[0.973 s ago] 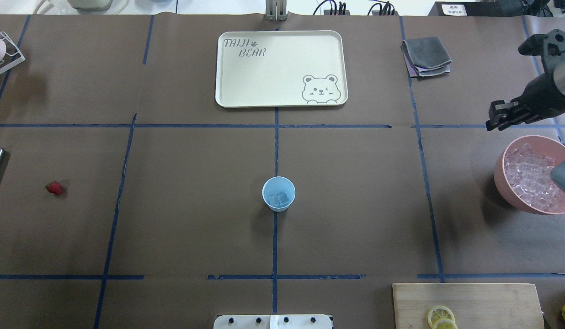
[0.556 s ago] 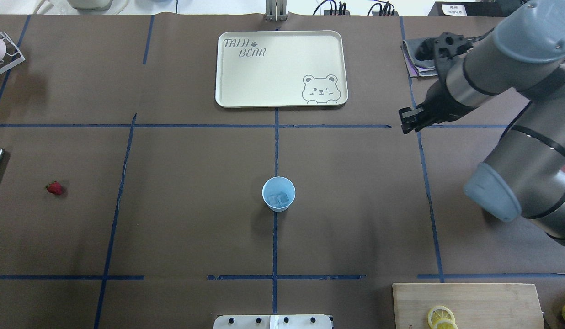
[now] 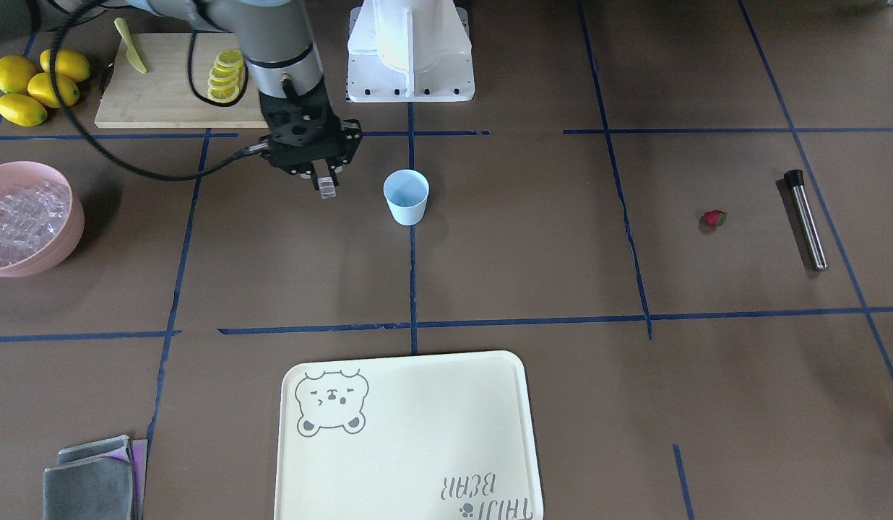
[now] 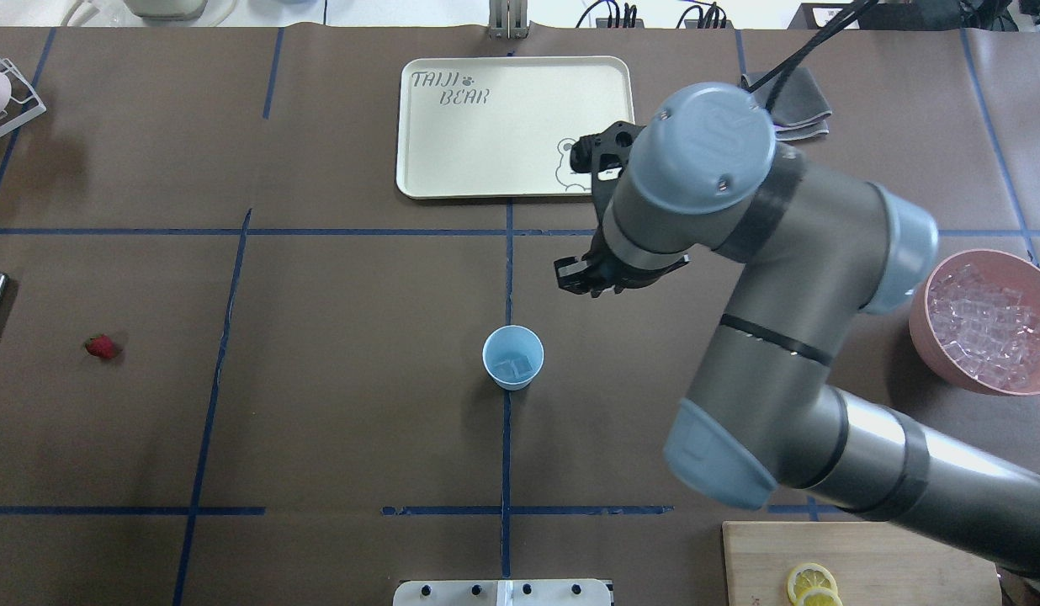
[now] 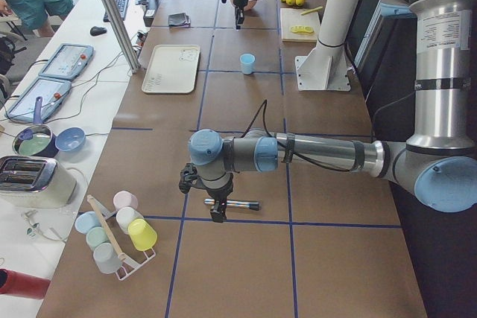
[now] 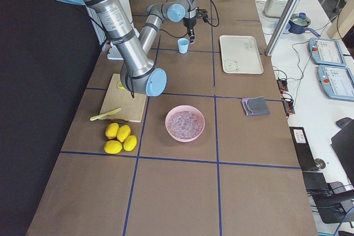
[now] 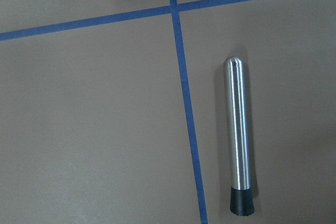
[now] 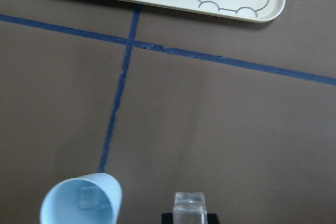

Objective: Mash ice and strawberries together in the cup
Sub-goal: 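Carry the third ice cube with the right gripper over the cup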

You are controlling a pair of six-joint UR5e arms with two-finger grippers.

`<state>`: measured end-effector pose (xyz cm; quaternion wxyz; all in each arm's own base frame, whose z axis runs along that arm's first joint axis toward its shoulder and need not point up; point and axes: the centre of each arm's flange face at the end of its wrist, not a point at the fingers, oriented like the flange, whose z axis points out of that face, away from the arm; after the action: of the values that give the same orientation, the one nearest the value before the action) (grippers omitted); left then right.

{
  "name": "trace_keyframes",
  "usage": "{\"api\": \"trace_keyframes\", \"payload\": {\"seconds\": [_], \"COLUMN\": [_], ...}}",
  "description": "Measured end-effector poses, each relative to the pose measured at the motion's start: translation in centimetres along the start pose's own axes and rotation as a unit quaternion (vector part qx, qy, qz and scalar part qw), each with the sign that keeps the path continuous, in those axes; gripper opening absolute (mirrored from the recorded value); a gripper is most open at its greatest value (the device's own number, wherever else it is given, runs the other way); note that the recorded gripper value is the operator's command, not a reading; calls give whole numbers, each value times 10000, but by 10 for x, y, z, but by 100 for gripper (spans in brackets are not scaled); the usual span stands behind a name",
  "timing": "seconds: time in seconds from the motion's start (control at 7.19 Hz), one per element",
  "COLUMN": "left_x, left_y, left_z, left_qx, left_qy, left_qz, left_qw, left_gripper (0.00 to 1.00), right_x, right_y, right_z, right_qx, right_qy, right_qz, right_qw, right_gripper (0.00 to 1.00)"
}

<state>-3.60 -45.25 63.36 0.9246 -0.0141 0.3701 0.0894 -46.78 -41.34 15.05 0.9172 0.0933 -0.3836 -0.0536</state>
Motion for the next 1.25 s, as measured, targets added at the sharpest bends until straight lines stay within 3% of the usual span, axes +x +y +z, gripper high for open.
{"api": "trace_keyframes", "payload": {"seconds": [0.28,0.56,0.7,0.83,1.25], "left_x": [0,-1,-1,-2,-2], "left_y": [0,2,2,2,2], "left_z": [0,2,2,2,2], "left_qx": [-4,-33,-43,-47,-49], "left_qy": [-4,13,19,20,19], "left_qz": [-2,-31,-41,-47,-50], "left_qw": [10000,10000,10000,10000,10000], "left_gripper": [100,100,100,100,100], "right_x": [-74,-97,-99,-99,-100], "right_y": [20,39,44,47,47], "right_z": [30,52,59,62,63], "right_qx": [-56,-135,-170,-186,-184], "right_qy": [156,291,336,356,344], "right_qz": [223,235,222,216,396], "right_qw": [9996,9992,9990,9990,9985], "right_gripper": [0,4,20,98,99]}}
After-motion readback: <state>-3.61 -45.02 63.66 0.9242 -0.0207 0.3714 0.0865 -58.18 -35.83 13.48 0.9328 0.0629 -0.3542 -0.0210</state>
